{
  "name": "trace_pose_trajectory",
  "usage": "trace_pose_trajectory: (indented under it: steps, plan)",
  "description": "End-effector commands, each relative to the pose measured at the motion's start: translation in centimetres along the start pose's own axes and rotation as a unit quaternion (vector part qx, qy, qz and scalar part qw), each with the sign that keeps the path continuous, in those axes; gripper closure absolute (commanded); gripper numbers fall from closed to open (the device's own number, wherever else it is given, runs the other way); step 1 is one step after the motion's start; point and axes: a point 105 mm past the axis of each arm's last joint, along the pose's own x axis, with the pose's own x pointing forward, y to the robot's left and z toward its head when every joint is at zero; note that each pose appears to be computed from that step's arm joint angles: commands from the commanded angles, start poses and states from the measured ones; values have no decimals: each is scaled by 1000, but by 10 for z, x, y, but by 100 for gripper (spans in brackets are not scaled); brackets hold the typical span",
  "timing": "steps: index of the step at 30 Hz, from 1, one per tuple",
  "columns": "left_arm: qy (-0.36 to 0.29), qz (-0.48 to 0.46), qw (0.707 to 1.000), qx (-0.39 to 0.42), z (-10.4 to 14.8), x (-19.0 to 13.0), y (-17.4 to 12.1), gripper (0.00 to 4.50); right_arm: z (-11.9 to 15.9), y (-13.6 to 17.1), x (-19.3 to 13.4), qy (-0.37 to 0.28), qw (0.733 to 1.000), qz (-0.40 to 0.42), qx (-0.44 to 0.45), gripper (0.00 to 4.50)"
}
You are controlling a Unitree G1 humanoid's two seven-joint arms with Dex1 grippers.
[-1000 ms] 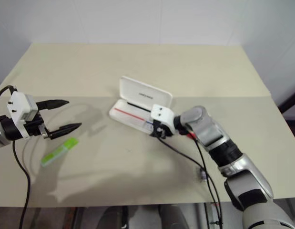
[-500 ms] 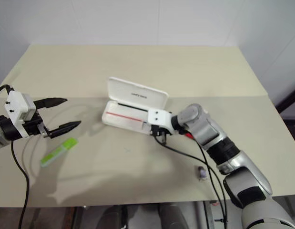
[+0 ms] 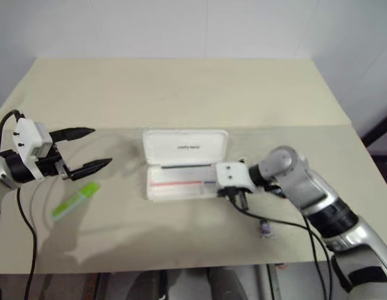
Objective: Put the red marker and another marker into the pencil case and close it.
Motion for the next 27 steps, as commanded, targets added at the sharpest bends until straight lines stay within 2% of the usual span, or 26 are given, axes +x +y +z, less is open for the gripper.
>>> trace_pose_trajectory:
  steps: [1, 6, 18, 21, 24, 27]
  plan:
    - [-15, -9, 1000, 7, 10, 0, -7, 0, 7, 9, -4, -8, 1000, 4, -13, 447]
    - [-11, -14, 1000, -3, 9, -1, -15, 0, 10, 16, 3, -9, 1000, 9, -4, 447]
    - [-11, -15, 1000, -7, 12, 1, -19, 0, 16, 9, 14, -8, 1000, -5, 5, 447]
    - [-15, -18, 1000, -6, 13, 4, -19, 0, 19, 5, 15, -14, 1000, -19, 11, 376]
    - [-17, -19, 1000, -4, 14, 6, -19, 0, 25, -4, 12, -26, 999, -43, 12, 278]
    - [-18, -19, 1000, -3, 15, 6, -18, 0, 30, -7, 4, -40, 998, -44, 18, 278]
